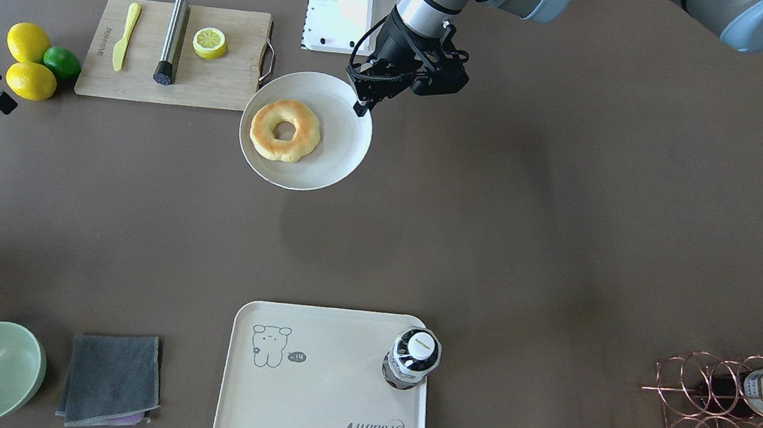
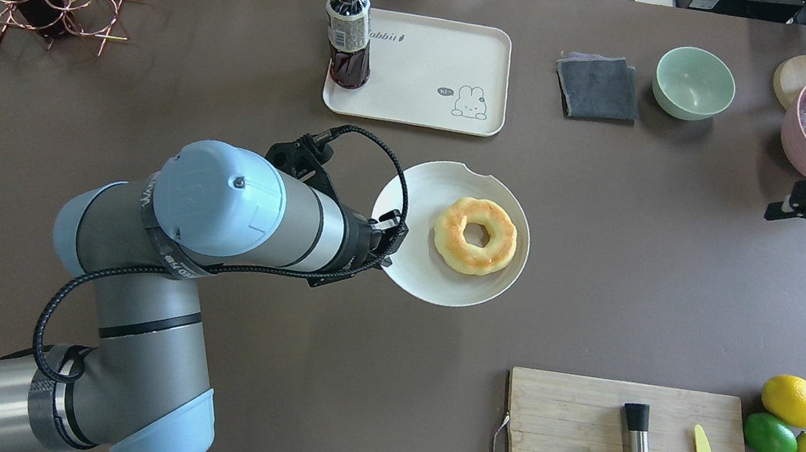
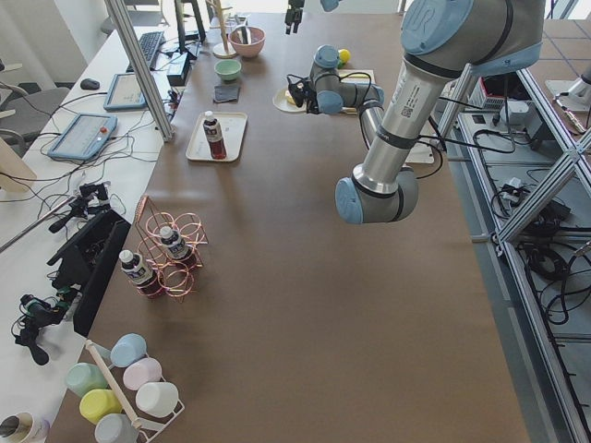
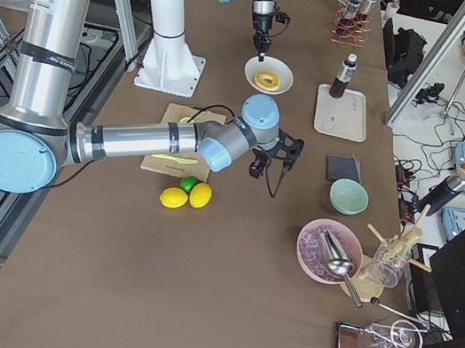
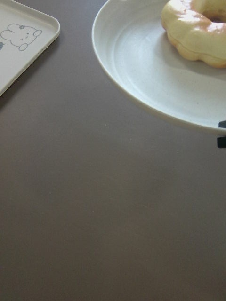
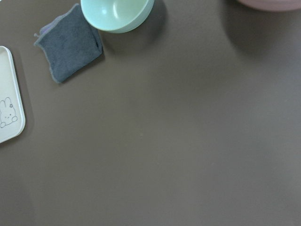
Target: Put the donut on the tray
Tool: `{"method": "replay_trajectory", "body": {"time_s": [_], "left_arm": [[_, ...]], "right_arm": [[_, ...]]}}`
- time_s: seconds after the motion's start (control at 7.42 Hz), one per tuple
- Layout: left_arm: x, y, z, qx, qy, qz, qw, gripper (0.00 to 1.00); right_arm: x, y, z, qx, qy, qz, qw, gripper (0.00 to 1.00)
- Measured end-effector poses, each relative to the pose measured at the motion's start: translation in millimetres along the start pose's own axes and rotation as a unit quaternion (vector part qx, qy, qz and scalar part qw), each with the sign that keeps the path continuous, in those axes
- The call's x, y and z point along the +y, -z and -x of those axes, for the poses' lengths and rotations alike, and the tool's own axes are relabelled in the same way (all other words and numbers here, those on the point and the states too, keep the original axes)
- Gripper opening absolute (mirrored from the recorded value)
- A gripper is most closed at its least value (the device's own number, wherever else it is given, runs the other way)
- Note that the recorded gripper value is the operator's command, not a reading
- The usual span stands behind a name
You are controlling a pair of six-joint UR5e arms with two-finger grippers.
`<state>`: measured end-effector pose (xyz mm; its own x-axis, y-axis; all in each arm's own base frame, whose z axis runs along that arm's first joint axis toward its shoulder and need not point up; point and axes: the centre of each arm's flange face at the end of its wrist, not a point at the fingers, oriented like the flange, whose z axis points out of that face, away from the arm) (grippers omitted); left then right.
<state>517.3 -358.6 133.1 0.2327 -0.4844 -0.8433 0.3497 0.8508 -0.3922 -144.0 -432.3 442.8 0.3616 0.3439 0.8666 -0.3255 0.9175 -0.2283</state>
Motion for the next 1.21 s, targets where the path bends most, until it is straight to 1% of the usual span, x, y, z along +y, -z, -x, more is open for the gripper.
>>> {"method": "replay_trajectory", "body": {"time_s": [0.27, 0.4, 0.54, 0.67, 0.81, 0.94, 1.08, 1.21], "left_arm": [[12, -10, -8, 0.003, 0.018, -0.017, 0.9997, 0.00], [22, -14, -8, 0.006, 0.019, -0.025, 0.9995, 0.00], [31, -18, -8, 0.011, 0.022, -0.032, 0.9992, 0.00], [39, -20, -7, 0.014, 0.026, -0.036, 0.9989, 0.00], [42, -21, -8, 0.016, 0.028, -0.037, 0.9988, 0.00], [43, -21, -8, 0.017, 0.029, -0.038, 0.9987, 0.00], [44, -21, -8, 0.017, 0.029, -0.038, 0.9987, 0.00], [44, -21, -8, 0.018, 0.029, -0.038, 0.9987, 0.00]], "right_arm": [[70, -27, 57, -0.017, -0.065, 0.013, 0.9976, 0.84], [102, -42, 82, -0.024, -0.086, 0.016, 0.9959, 0.79], [131, -54, 107, -0.024, -0.105, 0.017, 0.9940, 0.71], [159, -64, 139, -0.013, -0.129, 0.017, 0.9914, 0.59], [184, -70, 166, 0.003, -0.151, 0.020, 0.9883, 0.51], [204, -76, 177, 0.011, -0.166, 0.019, 0.9860, 0.48], [221, -84, 184, 0.013, -0.176, 0.013, 0.9842, 0.41], [235, -91, 190, 0.010, -0.180, 0.007, 0.9836, 0.39]]}}
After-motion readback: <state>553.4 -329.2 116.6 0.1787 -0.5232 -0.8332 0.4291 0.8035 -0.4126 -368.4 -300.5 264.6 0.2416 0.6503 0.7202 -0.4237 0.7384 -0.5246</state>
